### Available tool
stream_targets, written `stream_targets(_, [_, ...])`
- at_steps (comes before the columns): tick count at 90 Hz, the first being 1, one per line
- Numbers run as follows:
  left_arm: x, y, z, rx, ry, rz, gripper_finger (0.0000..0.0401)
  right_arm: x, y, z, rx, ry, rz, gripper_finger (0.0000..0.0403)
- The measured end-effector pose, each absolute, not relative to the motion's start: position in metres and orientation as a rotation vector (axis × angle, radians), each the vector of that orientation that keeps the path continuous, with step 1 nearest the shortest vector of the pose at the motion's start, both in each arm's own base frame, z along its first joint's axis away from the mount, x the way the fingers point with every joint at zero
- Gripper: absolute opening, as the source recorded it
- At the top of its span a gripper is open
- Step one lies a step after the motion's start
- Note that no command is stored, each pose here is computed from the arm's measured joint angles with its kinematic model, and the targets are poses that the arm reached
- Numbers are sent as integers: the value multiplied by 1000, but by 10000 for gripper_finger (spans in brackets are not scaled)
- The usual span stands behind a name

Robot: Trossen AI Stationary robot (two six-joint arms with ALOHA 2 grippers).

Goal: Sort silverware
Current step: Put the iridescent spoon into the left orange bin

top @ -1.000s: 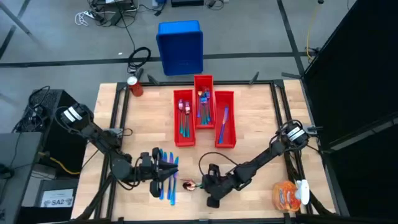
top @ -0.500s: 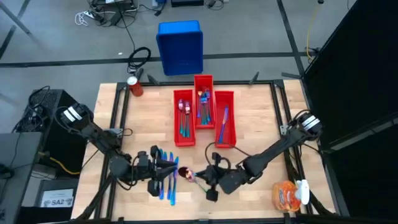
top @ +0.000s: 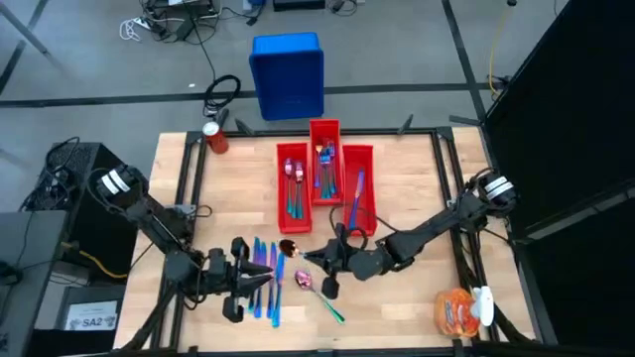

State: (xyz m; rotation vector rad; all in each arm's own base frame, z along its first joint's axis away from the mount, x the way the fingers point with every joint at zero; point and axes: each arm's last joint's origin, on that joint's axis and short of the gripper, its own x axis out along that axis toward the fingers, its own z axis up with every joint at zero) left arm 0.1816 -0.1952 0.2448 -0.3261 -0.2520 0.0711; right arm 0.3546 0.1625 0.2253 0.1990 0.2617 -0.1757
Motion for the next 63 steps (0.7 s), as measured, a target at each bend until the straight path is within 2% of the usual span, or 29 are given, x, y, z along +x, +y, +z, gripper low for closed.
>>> stream_targets(13, [178, -197, 244, -307, -235, 118, 61, 340, 155, 207, 339, 86, -160, 0])
stream_targets(27, [179, -196, 244, -308, -231, 143, 61, 334, 118, 216, 520, -241, -328, 0])
stream_targets(37, [181, -194, 244, -302, -232, 155, 61, 339, 88, 223, 573, -364, -444, 0])
stream_targets(47, [183, -191, 244, -285, -232, 170, 61, 353, 60, 232, 606, -396, -509, 0])
stream_targets(63, [187, -189, 243, -270, -226, 185, 61, 378, 28, 240, 554, -267, -617, 0])
